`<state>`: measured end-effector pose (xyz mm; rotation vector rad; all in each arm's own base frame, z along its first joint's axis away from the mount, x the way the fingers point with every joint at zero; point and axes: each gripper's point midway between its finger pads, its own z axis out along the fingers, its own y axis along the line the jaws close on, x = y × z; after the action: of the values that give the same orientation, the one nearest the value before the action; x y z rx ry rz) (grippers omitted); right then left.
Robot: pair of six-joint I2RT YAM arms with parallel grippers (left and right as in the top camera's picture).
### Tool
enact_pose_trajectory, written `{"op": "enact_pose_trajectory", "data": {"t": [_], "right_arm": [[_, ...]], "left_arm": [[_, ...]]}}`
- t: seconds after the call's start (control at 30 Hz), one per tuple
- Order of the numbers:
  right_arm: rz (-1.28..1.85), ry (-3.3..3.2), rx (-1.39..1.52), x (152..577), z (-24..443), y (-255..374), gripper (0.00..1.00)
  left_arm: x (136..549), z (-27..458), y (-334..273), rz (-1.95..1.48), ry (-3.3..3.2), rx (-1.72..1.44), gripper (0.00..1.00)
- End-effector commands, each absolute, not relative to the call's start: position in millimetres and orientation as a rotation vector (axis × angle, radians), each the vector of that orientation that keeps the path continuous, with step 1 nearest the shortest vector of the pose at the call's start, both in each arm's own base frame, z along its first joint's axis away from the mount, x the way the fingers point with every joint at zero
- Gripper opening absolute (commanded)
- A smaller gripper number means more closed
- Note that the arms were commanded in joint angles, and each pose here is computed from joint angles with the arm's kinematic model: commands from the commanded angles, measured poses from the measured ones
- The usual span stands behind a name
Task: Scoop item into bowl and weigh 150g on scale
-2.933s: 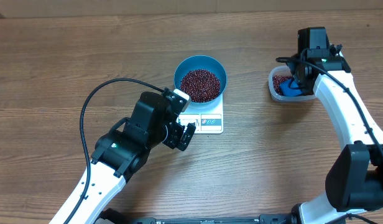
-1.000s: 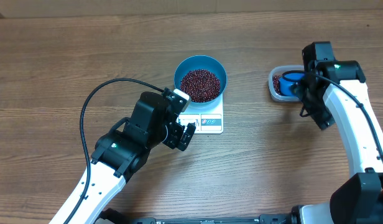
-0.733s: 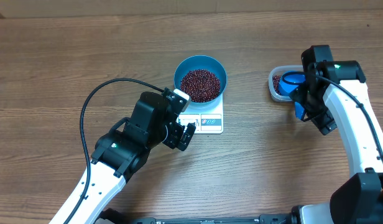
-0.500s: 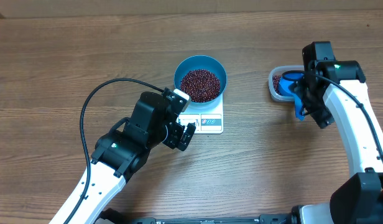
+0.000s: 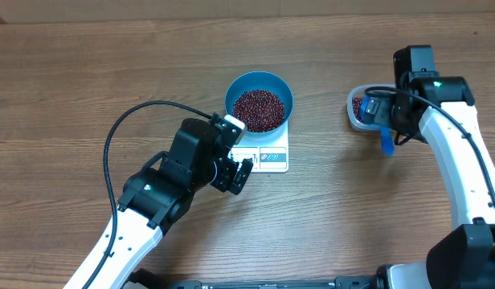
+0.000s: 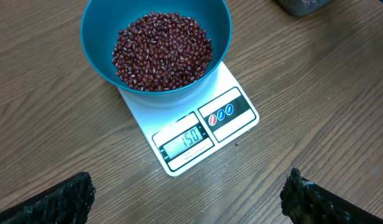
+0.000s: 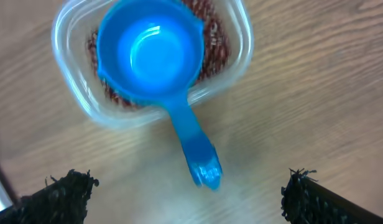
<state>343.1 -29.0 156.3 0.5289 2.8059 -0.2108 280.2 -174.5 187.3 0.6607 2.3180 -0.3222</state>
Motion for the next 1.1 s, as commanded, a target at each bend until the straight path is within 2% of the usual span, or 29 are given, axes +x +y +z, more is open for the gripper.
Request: {"op": "enact_pose_trajectory", "data": {"t": [0.0, 0.37, 1.07], "right_arm": [[-0.179, 2.812, 0.326, 349.5, 186.2, -23.8, 1.00], [-0.017, 2.834, 0.305, 329.3, 248.4, -4.4, 1.00], [-0.012, 2.805, 0.302, 336.9, 249.6, -4.1, 1.00]], "left_arm": [[284.8, 194.9, -175.4, -0.319, 2.294, 0.668, 1.00], [284.8, 194.9, -175.4, -0.319, 2.294, 0.668, 1.00], [284.7, 194.8, -175.4, -0.320, 2.295, 0.668, 1.00]]}}
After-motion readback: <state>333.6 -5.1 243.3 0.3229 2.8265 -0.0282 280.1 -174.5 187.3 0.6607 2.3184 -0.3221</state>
